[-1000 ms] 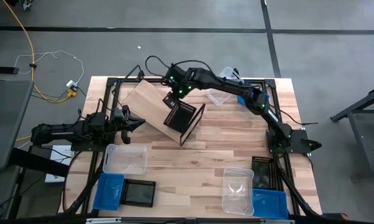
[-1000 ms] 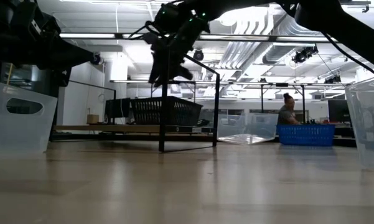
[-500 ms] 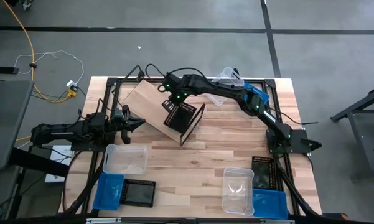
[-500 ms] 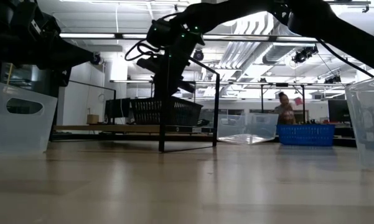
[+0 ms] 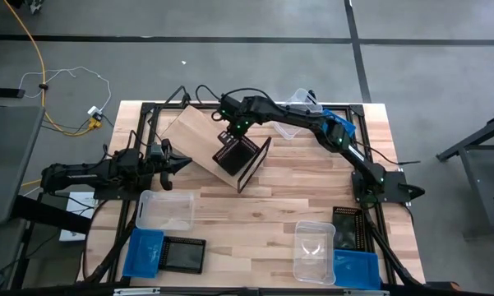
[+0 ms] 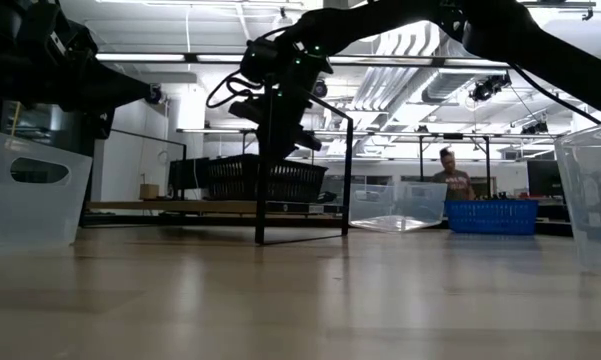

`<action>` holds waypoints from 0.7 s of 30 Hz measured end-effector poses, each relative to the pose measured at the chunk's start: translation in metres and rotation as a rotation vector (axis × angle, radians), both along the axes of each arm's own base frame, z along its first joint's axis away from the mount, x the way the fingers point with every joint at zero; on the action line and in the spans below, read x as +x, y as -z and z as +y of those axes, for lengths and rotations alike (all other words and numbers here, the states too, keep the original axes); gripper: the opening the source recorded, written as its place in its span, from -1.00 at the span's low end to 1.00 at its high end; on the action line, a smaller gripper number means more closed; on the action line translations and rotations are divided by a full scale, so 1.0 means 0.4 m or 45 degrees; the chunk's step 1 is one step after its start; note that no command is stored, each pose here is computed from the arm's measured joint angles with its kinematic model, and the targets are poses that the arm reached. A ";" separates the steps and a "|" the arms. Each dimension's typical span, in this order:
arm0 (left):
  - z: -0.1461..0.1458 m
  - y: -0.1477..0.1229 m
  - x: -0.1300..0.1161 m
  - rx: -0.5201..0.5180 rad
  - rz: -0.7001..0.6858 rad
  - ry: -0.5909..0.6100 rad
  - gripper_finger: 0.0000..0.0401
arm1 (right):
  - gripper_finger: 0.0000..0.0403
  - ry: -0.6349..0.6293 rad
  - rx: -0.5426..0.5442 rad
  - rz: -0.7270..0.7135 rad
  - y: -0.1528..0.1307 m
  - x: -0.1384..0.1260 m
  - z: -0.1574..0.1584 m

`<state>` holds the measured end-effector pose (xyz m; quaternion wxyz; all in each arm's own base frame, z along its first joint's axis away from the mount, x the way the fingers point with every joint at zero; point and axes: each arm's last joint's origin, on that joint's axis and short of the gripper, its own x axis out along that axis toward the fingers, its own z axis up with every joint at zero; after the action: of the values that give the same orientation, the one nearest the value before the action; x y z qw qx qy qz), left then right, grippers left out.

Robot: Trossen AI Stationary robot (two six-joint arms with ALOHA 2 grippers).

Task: Stack baskets on shelf by color
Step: Put the top black bin on the shelf

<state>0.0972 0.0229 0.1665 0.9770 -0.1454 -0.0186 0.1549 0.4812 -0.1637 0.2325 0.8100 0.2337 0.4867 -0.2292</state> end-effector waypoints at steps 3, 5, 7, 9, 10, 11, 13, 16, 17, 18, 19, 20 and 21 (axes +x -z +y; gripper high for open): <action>0.000 0.000 0.000 0.000 0.000 0.000 -1.00 | -1.00 -0.015 -0.023 -0.028 -0.011 0.000 -0.007; 0.000 0.000 0.000 0.000 0.000 0.000 -1.00 | -1.00 -0.040 -0.024 -0.043 -0.023 -0.005 -0.010; 0.000 0.000 0.000 0.000 0.000 0.001 -1.00 | -1.00 -0.105 -0.001 -0.089 -0.030 -0.001 -0.010; 0.000 0.000 0.000 0.000 0.000 0.000 -1.00 | -1.00 -0.183 0.049 -0.130 -0.034 0.002 -0.007; 0.000 0.000 0.000 0.000 0.000 0.000 -1.00 | -1.00 -0.216 0.066 -0.161 -0.037 0.006 -0.004; 0.000 0.000 0.000 0.000 0.000 0.000 -1.00 | -1.00 -0.243 0.072 -0.189 -0.041 0.011 0.003; 0.000 0.000 0.000 0.000 -0.001 0.000 -1.00 | -1.00 -0.267 0.077 -0.201 -0.044 0.016 0.018; 0.000 0.000 0.000 0.000 0.000 0.000 -1.00 | -1.00 -0.279 0.068 -0.216 -0.046 0.027 0.043; 0.000 0.000 0.000 0.000 0.000 0.000 -1.00 | -1.00 -0.289 0.064 -0.227 -0.048 0.032 0.053; 0.000 0.000 0.000 0.000 0.000 0.000 -1.00 | -1.00 -0.299 0.059 -0.239 -0.049 0.037 0.062; 0.000 0.000 0.000 0.000 0.000 0.000 -1.00 | -1.00 -0.300 0.048 -0.247 -0.050 0.042 0.071; 0.000 0.000 0.000 0.000 -0.001 0.000 -1.00 | -1.00 -0.292 0.045 -0.253 -0.051 0.046 0.081; 0.000 0.000 0.000 0.000 0.000 0.000 -1.00 | -1.00 -0.282 0.050 -0.263 -0.052 0.050 0.090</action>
<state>0.0972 0.0229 0.1665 0.9770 -0.1454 -0.0187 0.1549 0.5011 -0.1277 0.2535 0.8713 0.2168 0.4279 -0.1038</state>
